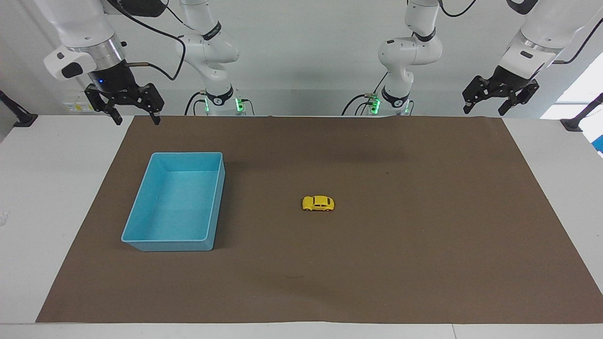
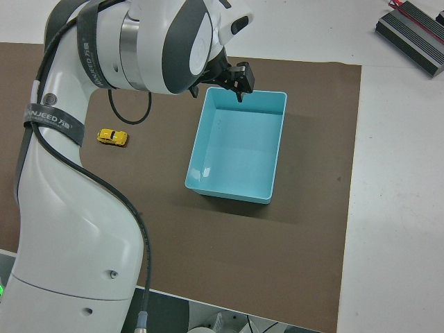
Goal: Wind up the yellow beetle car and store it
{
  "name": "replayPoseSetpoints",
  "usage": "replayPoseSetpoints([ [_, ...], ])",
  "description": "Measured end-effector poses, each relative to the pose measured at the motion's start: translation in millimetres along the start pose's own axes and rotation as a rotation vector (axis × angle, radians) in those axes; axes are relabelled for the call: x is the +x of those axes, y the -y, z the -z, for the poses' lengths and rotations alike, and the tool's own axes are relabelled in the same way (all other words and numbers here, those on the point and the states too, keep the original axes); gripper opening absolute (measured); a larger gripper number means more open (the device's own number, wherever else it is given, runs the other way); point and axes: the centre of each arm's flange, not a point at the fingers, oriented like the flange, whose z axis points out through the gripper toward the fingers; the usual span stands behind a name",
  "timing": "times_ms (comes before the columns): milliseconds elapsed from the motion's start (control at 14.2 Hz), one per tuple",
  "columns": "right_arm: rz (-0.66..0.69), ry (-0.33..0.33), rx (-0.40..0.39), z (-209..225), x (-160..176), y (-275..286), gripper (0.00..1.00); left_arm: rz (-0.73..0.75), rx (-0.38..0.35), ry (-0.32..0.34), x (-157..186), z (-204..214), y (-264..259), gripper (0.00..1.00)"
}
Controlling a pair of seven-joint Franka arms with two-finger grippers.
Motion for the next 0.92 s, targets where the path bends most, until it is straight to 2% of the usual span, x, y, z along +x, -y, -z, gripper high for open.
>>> replayPoseSetpoints([
  [918, 0.0, -0.003, 0.0, 1.2, 0.1, -0.3, 1.0, 0.005, -0.001, 0.0, -0.2, 0.1, 2.5, 1.0],
])
